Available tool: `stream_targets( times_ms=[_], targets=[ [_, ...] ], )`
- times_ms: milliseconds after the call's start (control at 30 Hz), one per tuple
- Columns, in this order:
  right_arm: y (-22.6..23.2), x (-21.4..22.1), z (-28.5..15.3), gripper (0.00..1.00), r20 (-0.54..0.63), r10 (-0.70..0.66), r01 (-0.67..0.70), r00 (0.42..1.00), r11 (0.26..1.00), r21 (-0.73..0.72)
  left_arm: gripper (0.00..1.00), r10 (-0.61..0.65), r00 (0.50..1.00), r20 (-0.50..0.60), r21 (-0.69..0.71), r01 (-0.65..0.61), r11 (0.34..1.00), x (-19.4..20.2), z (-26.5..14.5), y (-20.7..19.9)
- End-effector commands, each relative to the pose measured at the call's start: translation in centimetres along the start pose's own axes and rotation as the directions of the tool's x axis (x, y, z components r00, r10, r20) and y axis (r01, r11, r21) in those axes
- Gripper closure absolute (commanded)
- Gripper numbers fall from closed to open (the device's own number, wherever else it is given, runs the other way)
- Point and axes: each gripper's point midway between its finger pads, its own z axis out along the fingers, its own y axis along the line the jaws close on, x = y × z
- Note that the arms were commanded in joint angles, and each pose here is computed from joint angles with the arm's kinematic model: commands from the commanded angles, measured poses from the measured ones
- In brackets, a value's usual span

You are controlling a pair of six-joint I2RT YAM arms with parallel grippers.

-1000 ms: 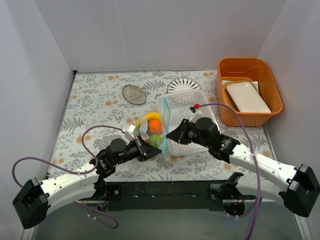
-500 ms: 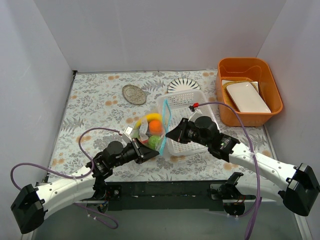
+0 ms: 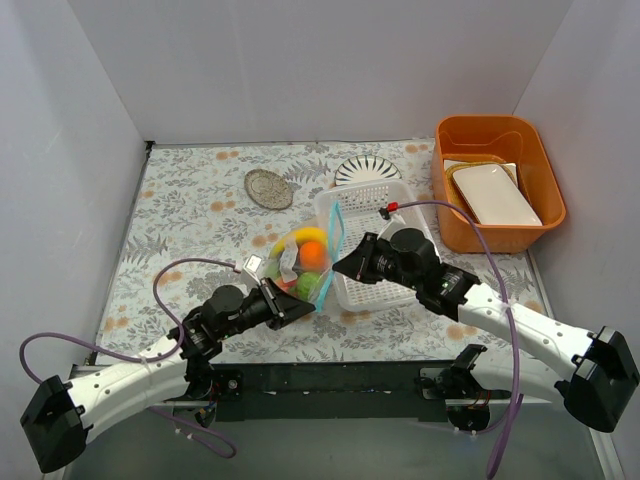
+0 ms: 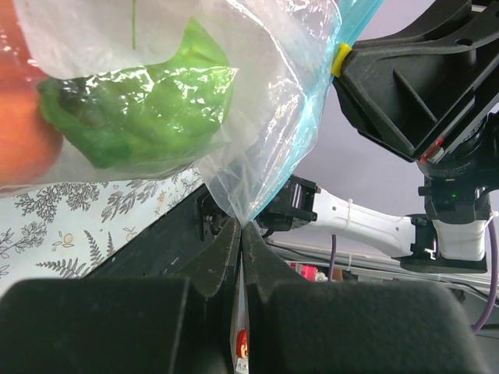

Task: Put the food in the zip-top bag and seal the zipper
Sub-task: Zip the zipper food storage bag at the center of the board.

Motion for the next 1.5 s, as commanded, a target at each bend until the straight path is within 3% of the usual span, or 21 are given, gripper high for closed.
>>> stream_targets(
  times_ms=[0,1467],
  targets=[
    [1.9,-5.6,-0.3,0.94,0.18,-0.019,0.023,0.983,1.0,-0.019,1.0,-0.145,0.989,-0.014,-0.106,0.143,0.984,0.9,-0.5,2.7],
    [0.8,-13.8,4.3,0.94,0.174,-0.083,0.092,0.981,0.995,-0.042,1.0,-0.172,0.984,0.034,-0.09,0.175,0.981,0.2,-1.5,2.3]
  ],
)
